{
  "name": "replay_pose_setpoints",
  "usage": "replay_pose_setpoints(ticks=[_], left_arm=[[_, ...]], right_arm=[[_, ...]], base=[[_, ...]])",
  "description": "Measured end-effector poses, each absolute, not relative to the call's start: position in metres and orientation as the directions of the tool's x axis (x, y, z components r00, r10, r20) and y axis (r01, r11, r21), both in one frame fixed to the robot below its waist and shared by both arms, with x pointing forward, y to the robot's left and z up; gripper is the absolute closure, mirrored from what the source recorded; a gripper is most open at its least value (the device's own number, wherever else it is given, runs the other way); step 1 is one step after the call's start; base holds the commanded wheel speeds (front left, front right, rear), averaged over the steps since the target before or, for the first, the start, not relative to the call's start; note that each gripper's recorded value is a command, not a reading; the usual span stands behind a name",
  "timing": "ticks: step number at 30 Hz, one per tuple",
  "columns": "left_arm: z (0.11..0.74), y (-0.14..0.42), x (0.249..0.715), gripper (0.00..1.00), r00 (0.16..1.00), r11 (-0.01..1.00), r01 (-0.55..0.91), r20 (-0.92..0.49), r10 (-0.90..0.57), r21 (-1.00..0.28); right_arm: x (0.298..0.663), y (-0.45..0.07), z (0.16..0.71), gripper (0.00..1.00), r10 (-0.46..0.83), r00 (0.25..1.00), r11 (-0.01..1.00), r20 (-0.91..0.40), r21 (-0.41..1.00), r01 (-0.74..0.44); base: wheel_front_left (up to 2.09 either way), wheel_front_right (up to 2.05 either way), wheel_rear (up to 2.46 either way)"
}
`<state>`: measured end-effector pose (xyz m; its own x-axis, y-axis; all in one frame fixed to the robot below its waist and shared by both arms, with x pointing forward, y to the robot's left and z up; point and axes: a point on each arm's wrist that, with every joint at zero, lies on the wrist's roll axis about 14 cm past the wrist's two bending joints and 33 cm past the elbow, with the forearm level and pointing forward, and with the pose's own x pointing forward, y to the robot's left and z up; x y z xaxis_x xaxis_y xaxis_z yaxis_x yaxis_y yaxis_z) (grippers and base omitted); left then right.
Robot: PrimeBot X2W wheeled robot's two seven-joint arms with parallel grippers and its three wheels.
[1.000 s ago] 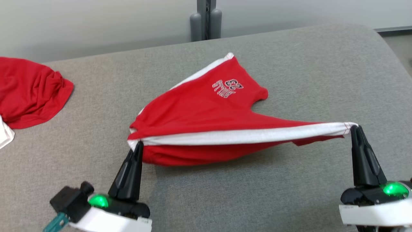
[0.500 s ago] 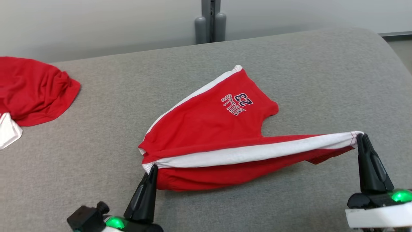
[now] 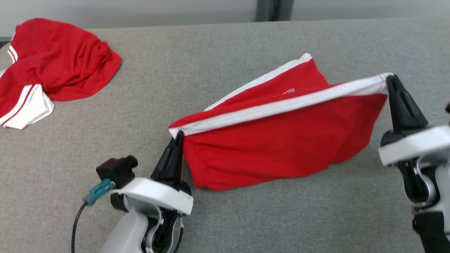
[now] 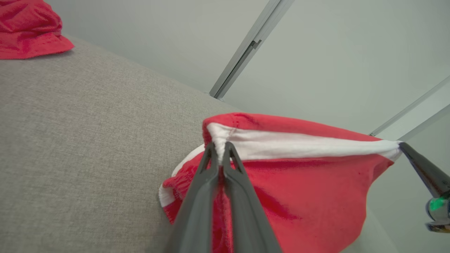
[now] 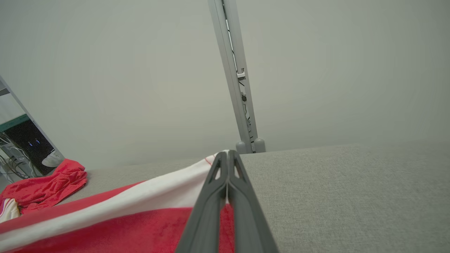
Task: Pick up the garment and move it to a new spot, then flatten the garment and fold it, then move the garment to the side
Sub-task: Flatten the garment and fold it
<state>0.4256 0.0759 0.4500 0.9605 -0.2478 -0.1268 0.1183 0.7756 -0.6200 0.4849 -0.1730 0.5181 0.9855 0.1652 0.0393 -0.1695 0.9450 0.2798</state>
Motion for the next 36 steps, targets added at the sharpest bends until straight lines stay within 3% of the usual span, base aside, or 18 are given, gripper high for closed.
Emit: replay_pose_setpoints(ticks=[13,21,28,30,31,32,33,36], left_arm=[[0.402,0.092,0.463,1.00,0.944,0.795,-0.019,-0.273,-0.186,-0.606],[0.394,0.091,0.464,1.00,0.933,0.807,-0.029,-0.306,-0.190,-0.590],[0.393,0.086,0.462,1.00,0.928,0.818,-0.011,-0.311,-0.206,-0.576],[0.392,0.083,0.460,0.69,0.924,0.824,0.002,-0.314,-0.218,-0.566],[0.392,0.082,0.459,0.51,0.923,0.828,0.009,-0.315,-0.222,-0.560],[0.392,0.080,0.458,0.00,0.922,0.831,0.017,-0.312,-0.228,-0.556],[0.393,0.079,0.457,0.00,0.922,0.835,0.028,-0.309,-0.235,-0.550],[0.399,0.073,0.457,0.00,0.923,0.839,0.062,-0.289,-0.255,-0.541]], right_arm=[[0.574,-0.128,0.462,1.00,0.300,0.935,0.942,-0.188,0.212,-0.259],[0.589,-0.114,0.432,1.00,0.326,0.893,0.943,-0.310,0.166,-0.287],[0.596,-0.109,0.425,1.00,0.327,0.881,0.945,-0.342,0.146,-0.294],[0.599,-0.109,0.425,1.00,0.325,0.883,0.946,-0.339,0.136,-0.296],[0.601,-0.109,0.426,0.68,0.324,0.886,0.946,-0.331,0.131,-0.297],[0.602,-0.109,0.427,0.46,0.321,0.888,0.947,-0.330,0.130,-0.294],[0.603,-0.108,0.427,0.02,0.321,0.889,0.947,-0.328,0.126,-0.296],[0.603,-0.103,0.428,0.00,0.327,0.890,0.945,-0.316,0.123,-0.304]], base=[[0.00,0.00,0.00],[0.00,0.00,0.00],[0.00,0.00,0.00],[0.00,0.00,0.00],[0.00,0.00,0.00],[0.00,0.00,0.00],[0.00,0.00,0.00],[0.00,0.00,0.00]])
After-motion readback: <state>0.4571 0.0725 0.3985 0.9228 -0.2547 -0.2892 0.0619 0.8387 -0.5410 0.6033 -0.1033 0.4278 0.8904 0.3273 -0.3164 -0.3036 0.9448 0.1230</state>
